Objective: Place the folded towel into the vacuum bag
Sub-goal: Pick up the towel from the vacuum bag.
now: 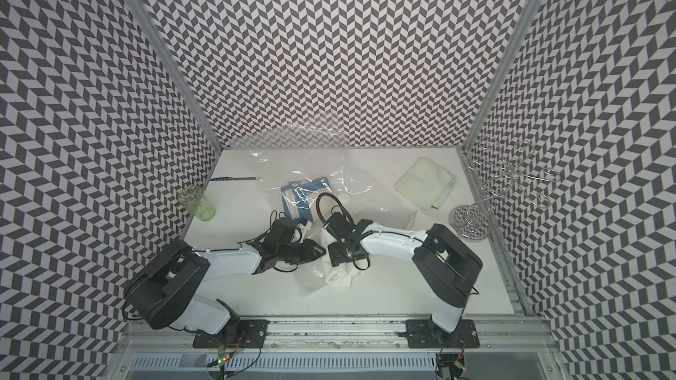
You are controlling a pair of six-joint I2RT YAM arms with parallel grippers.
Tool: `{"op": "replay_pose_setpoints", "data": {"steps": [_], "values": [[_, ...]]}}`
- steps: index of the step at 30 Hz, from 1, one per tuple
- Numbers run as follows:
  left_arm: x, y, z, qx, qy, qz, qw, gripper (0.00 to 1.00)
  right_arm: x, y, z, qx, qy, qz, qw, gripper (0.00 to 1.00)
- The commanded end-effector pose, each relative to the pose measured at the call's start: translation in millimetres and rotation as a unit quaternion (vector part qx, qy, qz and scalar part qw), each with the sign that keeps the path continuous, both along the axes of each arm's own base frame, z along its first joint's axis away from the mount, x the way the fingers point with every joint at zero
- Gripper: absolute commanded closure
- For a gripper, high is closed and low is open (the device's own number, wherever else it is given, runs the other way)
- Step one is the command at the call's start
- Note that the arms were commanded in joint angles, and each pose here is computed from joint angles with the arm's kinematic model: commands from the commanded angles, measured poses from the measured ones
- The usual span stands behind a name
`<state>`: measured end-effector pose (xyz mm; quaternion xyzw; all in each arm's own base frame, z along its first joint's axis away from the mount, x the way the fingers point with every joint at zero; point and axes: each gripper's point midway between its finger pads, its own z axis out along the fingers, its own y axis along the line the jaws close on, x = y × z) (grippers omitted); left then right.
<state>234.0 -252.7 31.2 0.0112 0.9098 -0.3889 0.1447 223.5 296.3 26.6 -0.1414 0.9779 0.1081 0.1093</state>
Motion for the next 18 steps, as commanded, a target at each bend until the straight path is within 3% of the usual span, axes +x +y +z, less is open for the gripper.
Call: {"op": "replay_pose_setpoints", "data": {"steps": [1,4,7,12,15,18], "values": [[2,2,-1,-0.001,-0.013,0.003,1.000,0.66,-7,-24,-27,-0.061,0.007,-0.038,0.997,0.54],[3,9,1,0.007,-0.018,0.009,1.000,0.66,1,-22,-12,-0.050,-0.018,-0.044,0.998,0.75],[9,18,7,0.020,-0.030,0.017,0.999,0.65,16,-15,27,-0.023,-0.061,-0.041,0.997,0.85],[18,33,6,0.058,-0.039,0.026,0.997,0.64,36,-30,103,0.045,-0.096,-0.061,0.992,0.88],[27,37,13,0.085,-0.049,0.029,0.995,0.62,44,-65,127,0.088,-0.098,-0.096,0.987,0.88],[32,28,40,0.108,-0.085,0.012,0.990,0.56,49,-114,136,0.078,-0.121,-0.142,0.979,0.88]]}}
